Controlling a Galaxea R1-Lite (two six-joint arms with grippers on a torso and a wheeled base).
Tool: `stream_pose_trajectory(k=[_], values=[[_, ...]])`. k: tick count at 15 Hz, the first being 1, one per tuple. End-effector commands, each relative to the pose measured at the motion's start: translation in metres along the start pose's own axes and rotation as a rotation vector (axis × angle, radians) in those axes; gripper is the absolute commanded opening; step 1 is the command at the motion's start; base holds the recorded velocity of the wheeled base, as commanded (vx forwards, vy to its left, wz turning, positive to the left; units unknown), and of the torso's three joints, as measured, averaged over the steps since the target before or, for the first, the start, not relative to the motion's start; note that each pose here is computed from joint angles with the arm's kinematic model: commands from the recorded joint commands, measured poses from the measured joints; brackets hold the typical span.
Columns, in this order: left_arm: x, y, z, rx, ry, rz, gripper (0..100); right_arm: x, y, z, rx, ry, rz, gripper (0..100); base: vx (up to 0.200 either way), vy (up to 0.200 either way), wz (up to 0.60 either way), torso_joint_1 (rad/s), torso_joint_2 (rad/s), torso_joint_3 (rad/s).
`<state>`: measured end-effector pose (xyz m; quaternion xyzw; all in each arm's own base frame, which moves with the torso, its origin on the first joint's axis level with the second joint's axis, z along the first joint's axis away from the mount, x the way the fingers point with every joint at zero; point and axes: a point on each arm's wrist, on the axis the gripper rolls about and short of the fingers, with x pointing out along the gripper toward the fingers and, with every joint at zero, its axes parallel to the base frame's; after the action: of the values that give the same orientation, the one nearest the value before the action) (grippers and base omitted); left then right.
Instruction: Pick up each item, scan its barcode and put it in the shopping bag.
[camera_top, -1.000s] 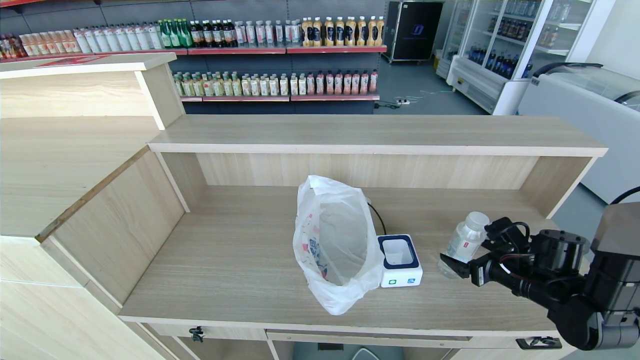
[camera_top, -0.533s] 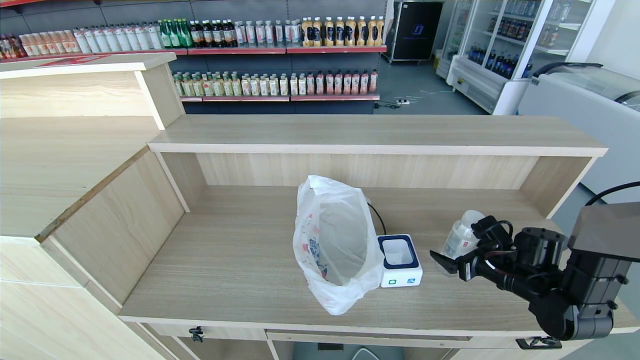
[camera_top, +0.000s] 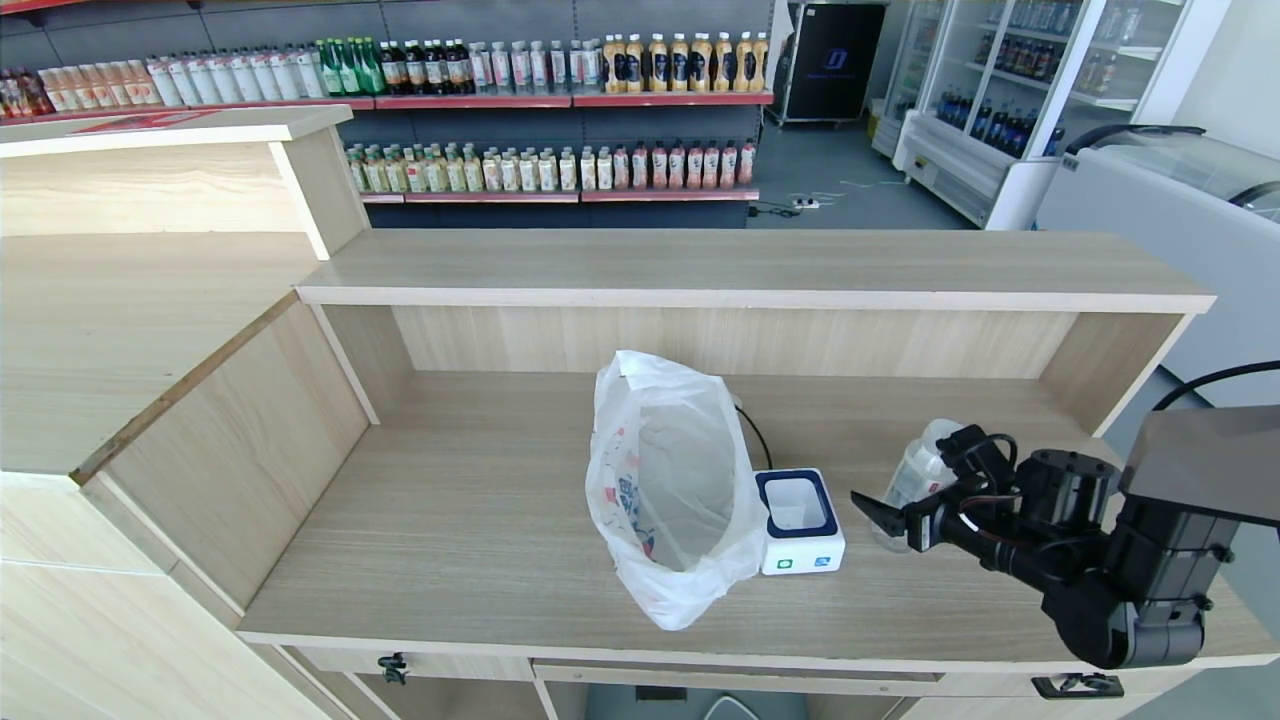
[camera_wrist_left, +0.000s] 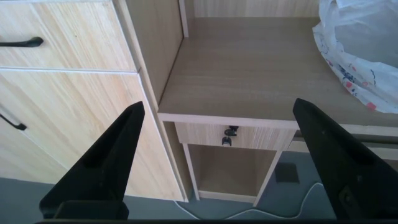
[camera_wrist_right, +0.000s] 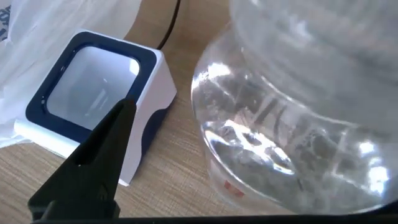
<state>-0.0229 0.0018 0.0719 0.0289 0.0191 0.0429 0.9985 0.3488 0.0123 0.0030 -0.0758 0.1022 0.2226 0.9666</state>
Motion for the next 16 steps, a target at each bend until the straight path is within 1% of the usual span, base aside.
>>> stream_pose_trajectory(k=[1, 5, 6, 12, 14, 16], values=[[0.000, 0.000, 0.000, 0.000, 0.000, 0.001, 100, 0.003, 0.000, 0.003, -0.006, -0.017, 0.031, 100, 0.000, 0.000, 0.00, 0.000, 0.00, 0.000], [0.000, 0.000, 0.000, 0.000, 0.000, 0.001, 100, 0.009, 0.003, 0.001, -0.013, -0.026, 0.069, 100, 0.000, 0.000, 0.00, 0.000, 0.00, 0.000], [0.000, 0.000, 0.000, 0.000, 0.000, 0.001, 100, 0.009, 0.003, -0.001, -0.013, -0.022, 0.069, 0, 0.000, 0.000, 0.00, 0.000, 0.00, 0.000], [0.000, 0.000, 0.000, 0.000, 0.000, 0.001, 100, -0.002, -0.016, -0.005, 0.007, -0.011, 0.010, 0, 0.000, 0.000, 0.00, 0.000, 0.00, 0.000], [0.000, 0.000, 0.000, 0.000, 0.000, 0.001, 100, -0.006, -0.019, -0.005, 0.009, -0.008, -0.005, 0, 0.000, 0.000, 0.00, 0.000, 0.00, 0.000], [0.000, 0.000, 0.000, 0.000, 0.000, 0.001, 100, -0.011, -0.019, 0.001, 0.013, -0.015, -0.009, 0, 0.000, 0.000, 0.00, 0.000, 0.00, 0.000]])
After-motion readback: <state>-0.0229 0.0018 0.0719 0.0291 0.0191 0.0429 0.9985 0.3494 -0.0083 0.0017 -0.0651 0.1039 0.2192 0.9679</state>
